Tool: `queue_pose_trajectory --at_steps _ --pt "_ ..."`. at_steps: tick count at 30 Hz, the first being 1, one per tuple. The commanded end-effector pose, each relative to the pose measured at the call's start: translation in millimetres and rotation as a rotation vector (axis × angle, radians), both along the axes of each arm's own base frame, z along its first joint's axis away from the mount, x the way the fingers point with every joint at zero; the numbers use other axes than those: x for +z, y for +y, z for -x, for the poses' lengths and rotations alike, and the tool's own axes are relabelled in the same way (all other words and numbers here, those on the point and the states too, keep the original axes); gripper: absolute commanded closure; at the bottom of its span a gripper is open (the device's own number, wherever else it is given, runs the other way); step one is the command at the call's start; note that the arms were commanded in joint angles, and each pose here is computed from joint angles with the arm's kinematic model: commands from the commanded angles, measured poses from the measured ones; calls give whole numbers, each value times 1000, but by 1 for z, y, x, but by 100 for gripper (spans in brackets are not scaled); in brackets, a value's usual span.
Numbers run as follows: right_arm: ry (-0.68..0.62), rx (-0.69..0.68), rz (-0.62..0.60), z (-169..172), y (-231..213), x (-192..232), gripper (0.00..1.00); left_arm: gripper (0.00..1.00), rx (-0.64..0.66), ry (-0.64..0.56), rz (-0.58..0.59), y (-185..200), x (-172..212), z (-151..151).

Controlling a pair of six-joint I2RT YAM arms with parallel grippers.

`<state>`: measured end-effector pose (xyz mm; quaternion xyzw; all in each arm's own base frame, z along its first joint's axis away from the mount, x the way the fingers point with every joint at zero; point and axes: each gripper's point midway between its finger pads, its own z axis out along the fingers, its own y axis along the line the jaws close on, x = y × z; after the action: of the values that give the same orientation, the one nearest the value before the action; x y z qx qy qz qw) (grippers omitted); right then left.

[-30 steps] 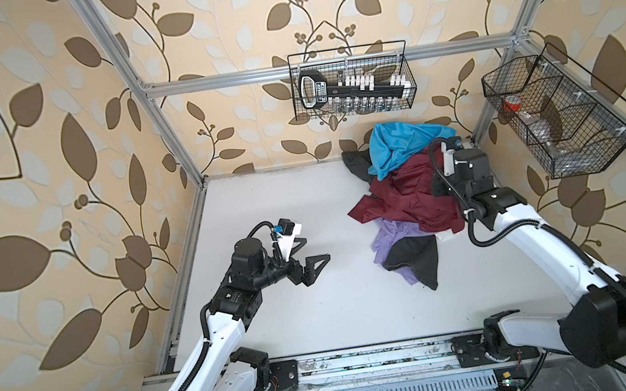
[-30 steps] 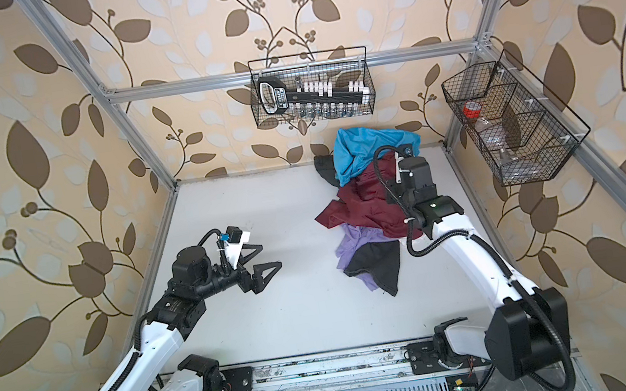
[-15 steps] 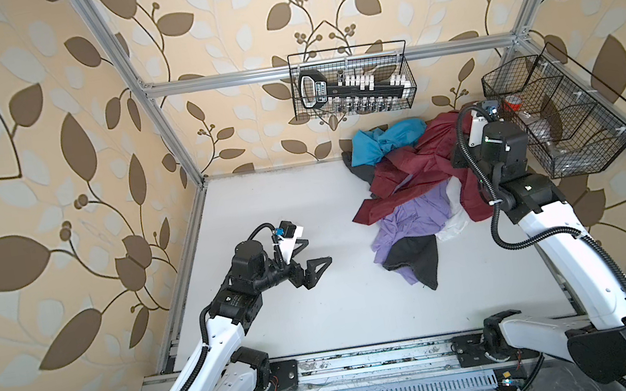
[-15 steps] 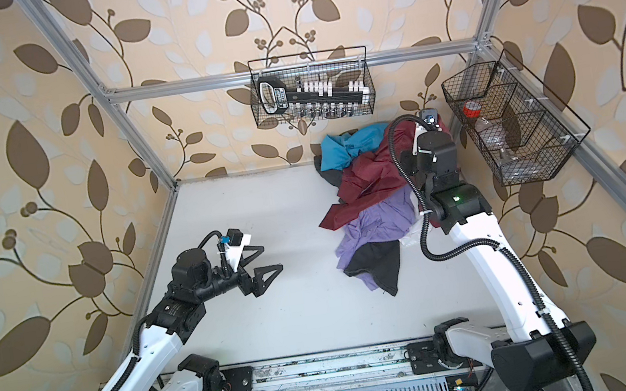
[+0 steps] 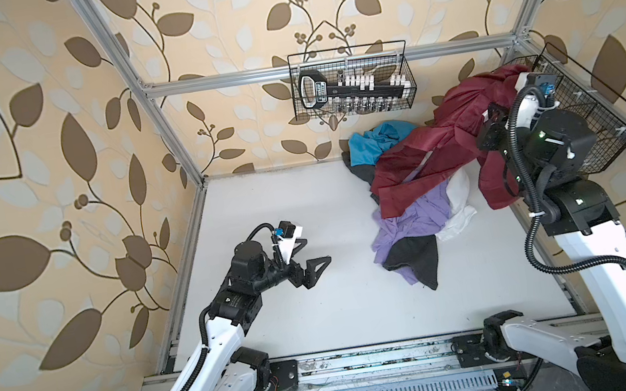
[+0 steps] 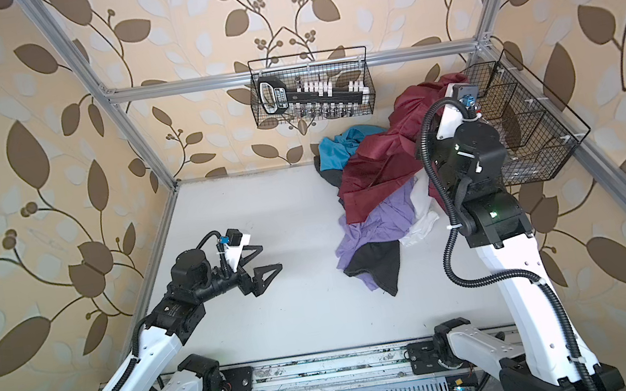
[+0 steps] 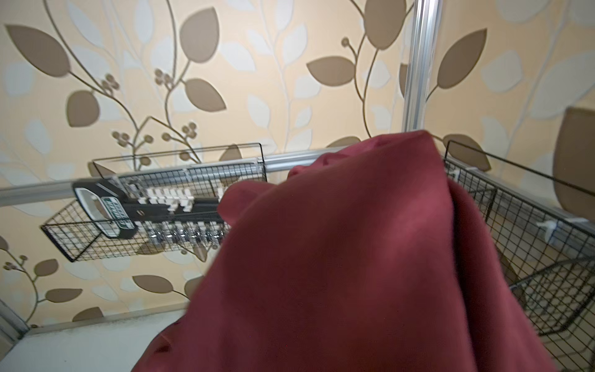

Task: Pick out a specific cloth from the pile
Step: 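Lift the maroon shirt high with the right gripper, pulling it from the pile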

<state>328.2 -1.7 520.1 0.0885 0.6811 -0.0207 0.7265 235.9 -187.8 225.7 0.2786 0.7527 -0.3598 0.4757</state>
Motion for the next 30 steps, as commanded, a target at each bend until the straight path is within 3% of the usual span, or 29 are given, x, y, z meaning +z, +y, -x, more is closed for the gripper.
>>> queue_pose_trajectory --at_steps 1,13,25,30 --pt "-167 134 -13 23 20 53 100 1 -8 -44 1 -1 7 2" --pt "-332 448 -73 60 65 102 100 1 54 -95 6 7 15 -1" --pt "-494 701 -126 77 100 161 100 1 133 -140 14 18 21 -4" --pt "-497 829 -179 71 119 162 100 1 150 -151 16 21 23 -4"
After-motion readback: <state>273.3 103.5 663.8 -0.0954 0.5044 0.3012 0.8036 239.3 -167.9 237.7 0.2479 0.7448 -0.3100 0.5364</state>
